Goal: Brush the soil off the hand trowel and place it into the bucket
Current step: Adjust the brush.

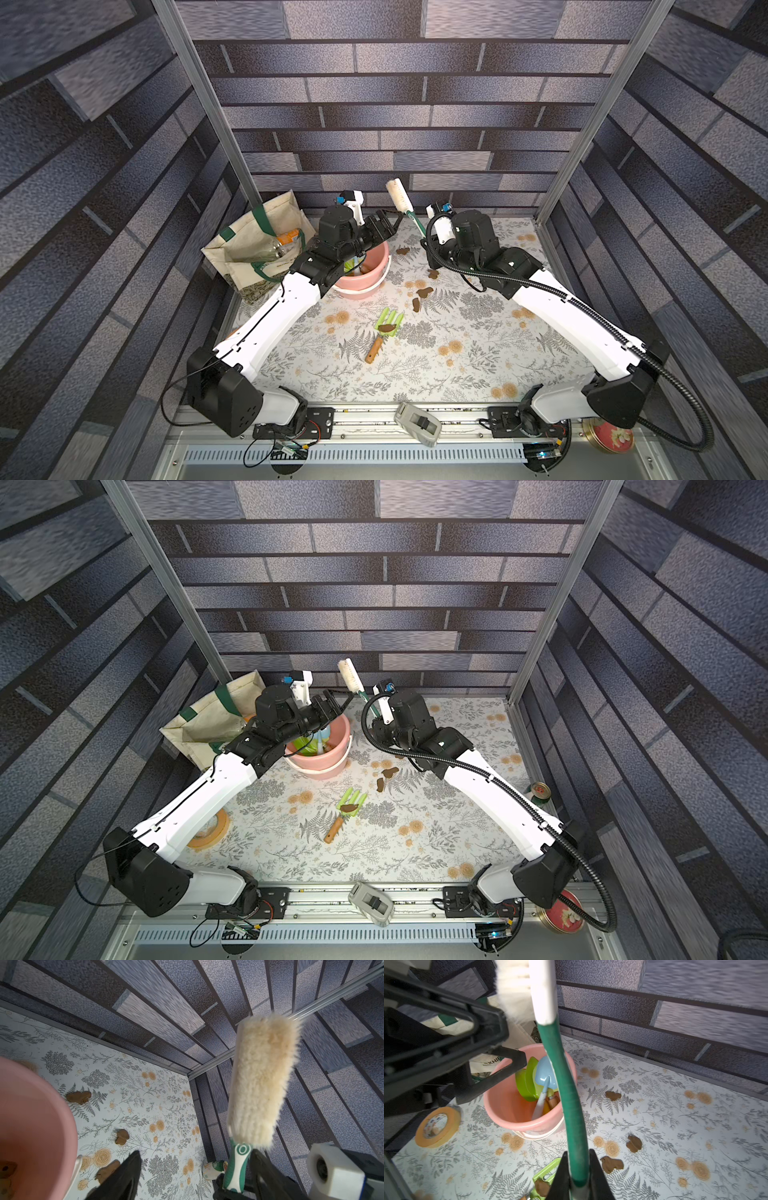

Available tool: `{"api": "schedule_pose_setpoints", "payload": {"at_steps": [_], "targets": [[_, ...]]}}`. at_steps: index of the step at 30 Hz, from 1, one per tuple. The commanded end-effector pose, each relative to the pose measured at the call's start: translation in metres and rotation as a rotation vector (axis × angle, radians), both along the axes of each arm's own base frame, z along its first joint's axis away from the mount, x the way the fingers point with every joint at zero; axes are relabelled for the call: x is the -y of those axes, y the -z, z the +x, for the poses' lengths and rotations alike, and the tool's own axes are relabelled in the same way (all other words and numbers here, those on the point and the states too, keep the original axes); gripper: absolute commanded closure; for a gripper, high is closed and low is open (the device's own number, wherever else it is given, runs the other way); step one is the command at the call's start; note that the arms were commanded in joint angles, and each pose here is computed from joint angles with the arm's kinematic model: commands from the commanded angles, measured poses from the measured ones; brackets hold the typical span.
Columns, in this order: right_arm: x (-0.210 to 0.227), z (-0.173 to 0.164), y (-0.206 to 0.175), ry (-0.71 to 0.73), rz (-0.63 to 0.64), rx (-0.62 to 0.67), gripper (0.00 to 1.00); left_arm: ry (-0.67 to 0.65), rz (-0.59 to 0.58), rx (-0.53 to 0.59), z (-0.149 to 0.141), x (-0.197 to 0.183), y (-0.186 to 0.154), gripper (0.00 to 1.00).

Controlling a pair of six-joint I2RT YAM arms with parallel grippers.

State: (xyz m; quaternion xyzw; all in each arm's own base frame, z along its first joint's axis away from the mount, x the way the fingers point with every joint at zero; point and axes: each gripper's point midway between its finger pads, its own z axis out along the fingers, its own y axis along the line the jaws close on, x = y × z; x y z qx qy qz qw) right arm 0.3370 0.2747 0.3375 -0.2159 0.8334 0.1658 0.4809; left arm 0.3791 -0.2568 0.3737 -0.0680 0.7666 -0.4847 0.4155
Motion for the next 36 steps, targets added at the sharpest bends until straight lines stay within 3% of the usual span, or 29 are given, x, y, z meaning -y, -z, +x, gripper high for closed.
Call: {"api": "schedule_pose_setpoints", "payload": {"at_steps": [1, 17, 31, 33, 36], "targets": [[0.008, 0.008, -0.016, 0.04, -0.052, 0.079, 1.0, 0.022, -0.016, -0.006, 0.002, 0.011, -0.009, 0.19], [-0.015, 0.005, -0.017, -0.047, -0.005, 0.022, 1.0, 0.128, -0.082, 0.055, 0.014, 0.05, -0.025, 0.27], [-0.017, 0.004, -0.013, -0.048, 0.003, 0.0, 1.0, 0.094, -0.08, 0.072, 0.023, 0.051, -0.023, 0.83], [-0.017, 0.002, -0.015, -0.052, 0.015, -0.003, 0.89, 0.109, -0.077, 0.084, 0.023, 0.053, -0.023, 0.89], [-0.024, -0.008, -0.021, -0.108, 0.067, -0.019, 0.58, 0.16, -0.07, 0.133, 0.018, 0.056, -0.027, 0.93]]}}
